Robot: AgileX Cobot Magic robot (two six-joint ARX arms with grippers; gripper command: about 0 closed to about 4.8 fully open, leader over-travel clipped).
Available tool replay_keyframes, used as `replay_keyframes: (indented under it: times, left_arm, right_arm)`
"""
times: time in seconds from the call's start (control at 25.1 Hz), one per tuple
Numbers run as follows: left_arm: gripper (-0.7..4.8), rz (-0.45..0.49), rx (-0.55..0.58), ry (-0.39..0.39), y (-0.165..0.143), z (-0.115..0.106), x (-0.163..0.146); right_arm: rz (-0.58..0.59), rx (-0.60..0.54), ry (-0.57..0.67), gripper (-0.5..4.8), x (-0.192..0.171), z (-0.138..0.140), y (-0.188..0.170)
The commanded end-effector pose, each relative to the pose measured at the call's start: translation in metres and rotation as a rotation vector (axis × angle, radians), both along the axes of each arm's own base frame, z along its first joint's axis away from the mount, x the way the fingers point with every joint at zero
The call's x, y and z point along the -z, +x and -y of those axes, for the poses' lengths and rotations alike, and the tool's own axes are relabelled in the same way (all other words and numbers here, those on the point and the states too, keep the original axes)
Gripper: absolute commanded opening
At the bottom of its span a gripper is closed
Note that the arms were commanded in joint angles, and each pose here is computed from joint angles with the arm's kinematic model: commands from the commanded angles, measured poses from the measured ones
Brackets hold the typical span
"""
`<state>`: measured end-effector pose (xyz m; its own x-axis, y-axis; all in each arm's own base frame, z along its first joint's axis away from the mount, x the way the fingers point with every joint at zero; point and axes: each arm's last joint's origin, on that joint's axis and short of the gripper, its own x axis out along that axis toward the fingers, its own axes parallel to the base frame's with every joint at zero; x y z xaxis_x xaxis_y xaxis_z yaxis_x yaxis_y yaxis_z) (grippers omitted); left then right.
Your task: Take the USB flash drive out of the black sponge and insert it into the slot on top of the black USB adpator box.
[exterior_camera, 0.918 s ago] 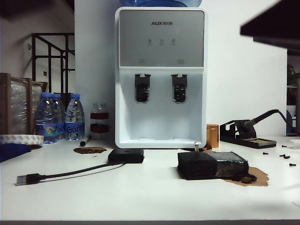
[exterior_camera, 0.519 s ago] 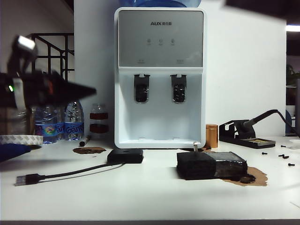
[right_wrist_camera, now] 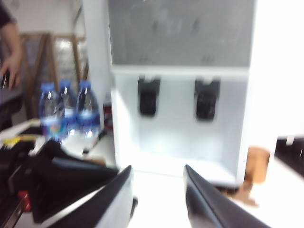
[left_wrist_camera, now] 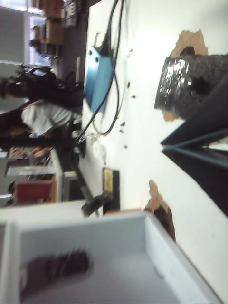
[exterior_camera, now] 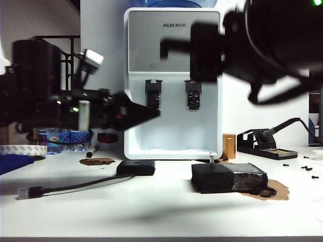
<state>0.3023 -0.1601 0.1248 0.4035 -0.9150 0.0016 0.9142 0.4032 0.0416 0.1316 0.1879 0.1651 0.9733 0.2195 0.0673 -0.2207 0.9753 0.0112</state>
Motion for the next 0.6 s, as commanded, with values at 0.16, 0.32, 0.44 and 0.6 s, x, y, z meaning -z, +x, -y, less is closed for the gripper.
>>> replay_keyframes:
  times: [0.16,0.32,0.44,0.6]
  left_arm:
    - [-0.04,-0.007,-0.016,0.019,0.001,0.023,0.012]
    - [-0.04,-0.016,-0.023,0.024,0.008,0.029,0.021]
    - [-0.04,-0.024,-0.008,0.028,0.012,0.032,0.027]
    - [-0.04,-0.031,0.054,0.031,0.006,0.043,0.030]
  right_arm:
    - [-0.102,-0.028,0.030,1.74,0.022,-0.003,0.002]
    - [-0.150,-0.005,0.011,1.74,0.038,-0.004,0.005]
    - [-0.171,0.000,-0.003,1.74,0.045,-0.003,0.009]
    - [-0.196,0.004,-0.003,1.74,0.051,0.004,0.021]
